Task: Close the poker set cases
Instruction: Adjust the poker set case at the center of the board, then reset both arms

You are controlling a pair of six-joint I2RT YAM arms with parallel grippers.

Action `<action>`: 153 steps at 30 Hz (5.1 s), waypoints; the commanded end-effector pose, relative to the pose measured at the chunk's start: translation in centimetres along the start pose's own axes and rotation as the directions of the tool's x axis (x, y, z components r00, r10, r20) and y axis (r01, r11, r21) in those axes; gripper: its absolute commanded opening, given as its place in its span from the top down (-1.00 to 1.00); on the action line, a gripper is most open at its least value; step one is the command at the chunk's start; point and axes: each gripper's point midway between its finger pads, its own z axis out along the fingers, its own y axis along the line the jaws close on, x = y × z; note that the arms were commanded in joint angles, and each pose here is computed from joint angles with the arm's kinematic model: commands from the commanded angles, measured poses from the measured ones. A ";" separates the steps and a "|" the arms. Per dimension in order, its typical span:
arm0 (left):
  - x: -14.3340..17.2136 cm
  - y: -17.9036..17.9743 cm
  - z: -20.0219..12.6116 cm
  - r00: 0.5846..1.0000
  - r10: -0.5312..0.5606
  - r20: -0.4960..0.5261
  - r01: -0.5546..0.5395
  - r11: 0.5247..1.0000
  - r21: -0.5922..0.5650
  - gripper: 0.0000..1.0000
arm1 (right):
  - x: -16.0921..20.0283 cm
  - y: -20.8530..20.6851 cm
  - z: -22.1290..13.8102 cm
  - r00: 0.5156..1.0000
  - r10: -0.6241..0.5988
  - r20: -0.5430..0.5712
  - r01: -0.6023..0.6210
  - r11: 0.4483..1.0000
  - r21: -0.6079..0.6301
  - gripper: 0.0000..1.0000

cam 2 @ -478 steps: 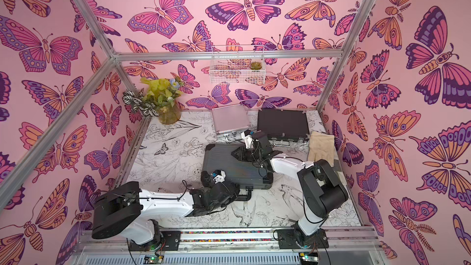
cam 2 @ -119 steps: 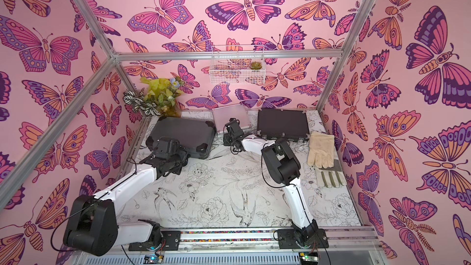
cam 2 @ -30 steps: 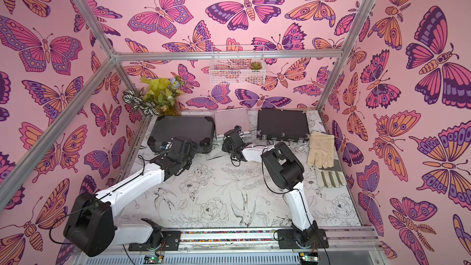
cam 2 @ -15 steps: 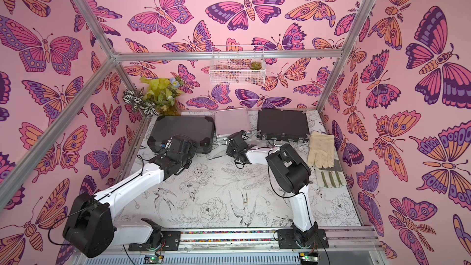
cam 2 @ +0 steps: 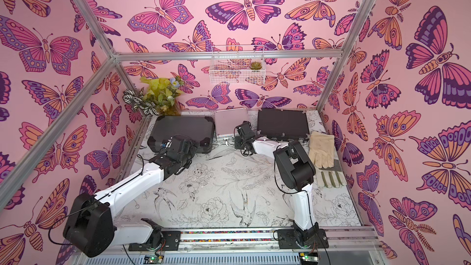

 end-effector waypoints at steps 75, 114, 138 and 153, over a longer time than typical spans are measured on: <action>-2.6 0.6 -0.7 0.998 0.016 0.065 -0.015 1.000 -0.010 -0.83 | 7.1 -3.7 1.2 0.927 0.374 -0.004 -0.372 0.924 0.084 0.21; -15.1 3.8 0.6 0.457 0.870 0.183 -0.793 0.492 -0.358 -1.00 | -4.7 -18.3 -15.8 0.918 0.147 0.367 -0.212 0.966 0.144 -0.98; -12.8 9.6 4.8 0.412 0.834 0.366 -0.828 0.511 -0.232 -0.99 | -2.7 -23.1 -18.7 0.873 -0.069 0.482 -0.112 0.935 0.337 -0.98; -13.1 9.5 5.1 0.411 0.833 0.370 -0.823 0.513 -0.244 -0.99 | 0.1 -24.6 -16.4 0.823 -0.164 0.544 -0.055 0.930 0.363 -0.98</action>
